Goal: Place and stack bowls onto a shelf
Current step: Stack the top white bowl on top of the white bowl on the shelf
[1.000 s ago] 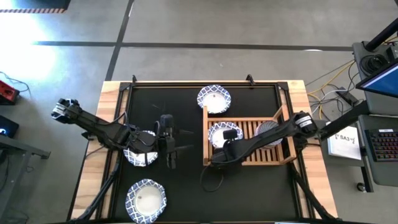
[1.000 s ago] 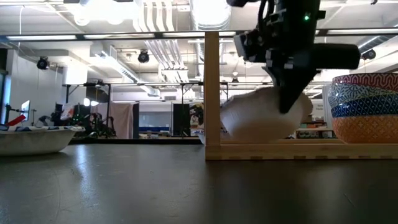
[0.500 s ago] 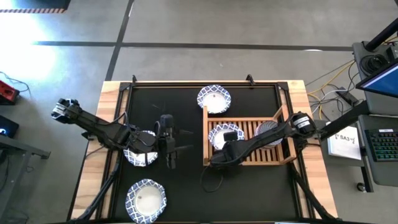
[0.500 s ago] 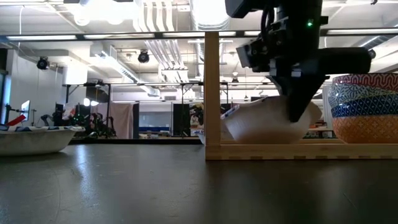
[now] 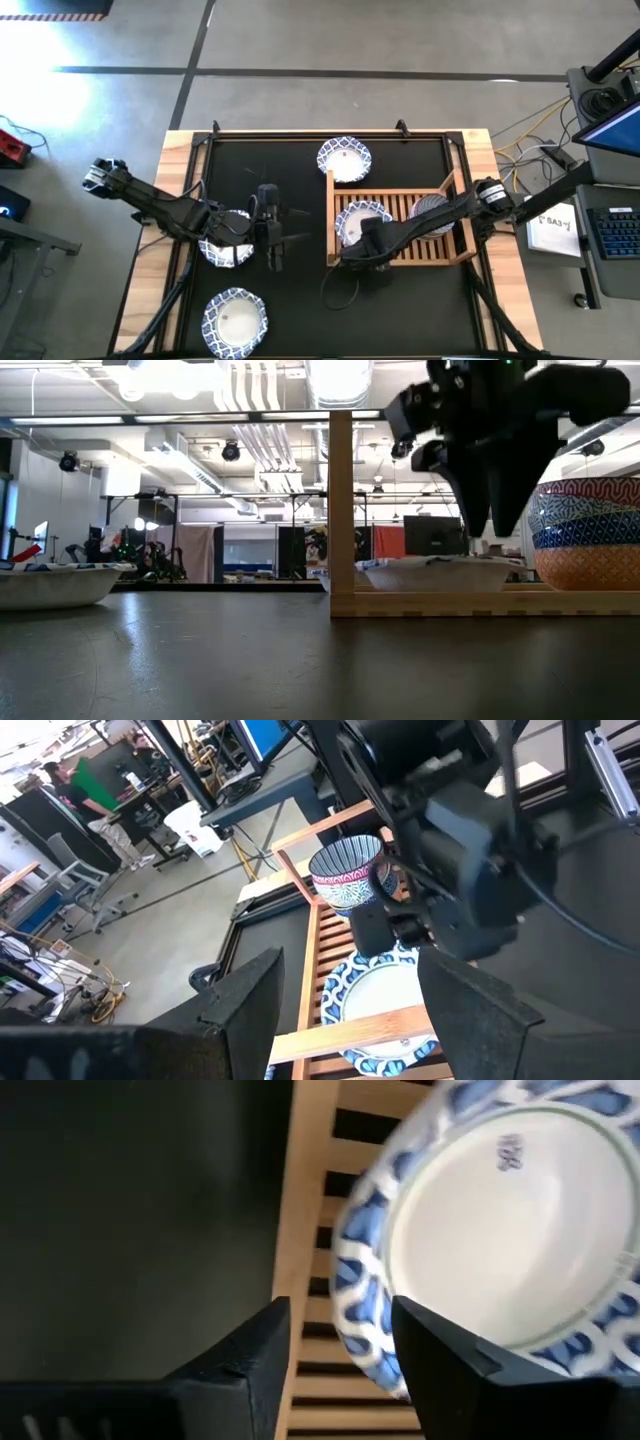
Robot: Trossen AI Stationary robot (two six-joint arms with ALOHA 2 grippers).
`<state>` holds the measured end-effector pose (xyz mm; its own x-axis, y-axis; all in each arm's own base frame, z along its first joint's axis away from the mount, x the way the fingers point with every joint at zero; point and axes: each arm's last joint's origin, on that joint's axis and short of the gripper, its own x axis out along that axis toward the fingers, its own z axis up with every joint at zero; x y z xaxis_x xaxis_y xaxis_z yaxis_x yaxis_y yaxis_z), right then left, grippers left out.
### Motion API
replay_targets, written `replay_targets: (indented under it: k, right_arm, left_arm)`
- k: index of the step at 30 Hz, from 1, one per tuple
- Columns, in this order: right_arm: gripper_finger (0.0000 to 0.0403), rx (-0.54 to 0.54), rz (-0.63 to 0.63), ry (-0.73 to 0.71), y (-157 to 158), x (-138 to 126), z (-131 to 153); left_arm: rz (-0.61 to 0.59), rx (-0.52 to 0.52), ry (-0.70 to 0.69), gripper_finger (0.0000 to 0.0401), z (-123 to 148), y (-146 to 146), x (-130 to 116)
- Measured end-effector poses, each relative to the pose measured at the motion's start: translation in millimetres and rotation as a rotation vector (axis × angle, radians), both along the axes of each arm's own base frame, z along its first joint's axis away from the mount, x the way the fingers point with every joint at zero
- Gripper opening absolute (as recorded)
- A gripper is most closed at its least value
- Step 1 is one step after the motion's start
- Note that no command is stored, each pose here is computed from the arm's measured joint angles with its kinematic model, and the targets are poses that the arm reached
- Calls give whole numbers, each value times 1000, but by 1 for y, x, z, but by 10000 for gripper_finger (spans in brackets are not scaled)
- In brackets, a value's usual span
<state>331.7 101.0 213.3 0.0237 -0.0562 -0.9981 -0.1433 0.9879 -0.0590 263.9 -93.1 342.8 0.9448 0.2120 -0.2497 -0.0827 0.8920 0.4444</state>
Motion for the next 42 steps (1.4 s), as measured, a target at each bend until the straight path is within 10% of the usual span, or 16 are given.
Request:
replay_targets:
  k: [10, 20, 42]
  right_arm:
    - [171, 25, -191, -217, -46, -19, 65]
    - [171, -23, -852, -401, -147, -43, 103]
    - [171, 87, -1145, -327, -316, -38, 19]
  left_arm:
    - [3, -10, 2, 213, 0, 0, 0]
    - [14, -45, 0, 213, -1, 0, 0]
    - [153, -37, 100, 213, -13, 6, -7]
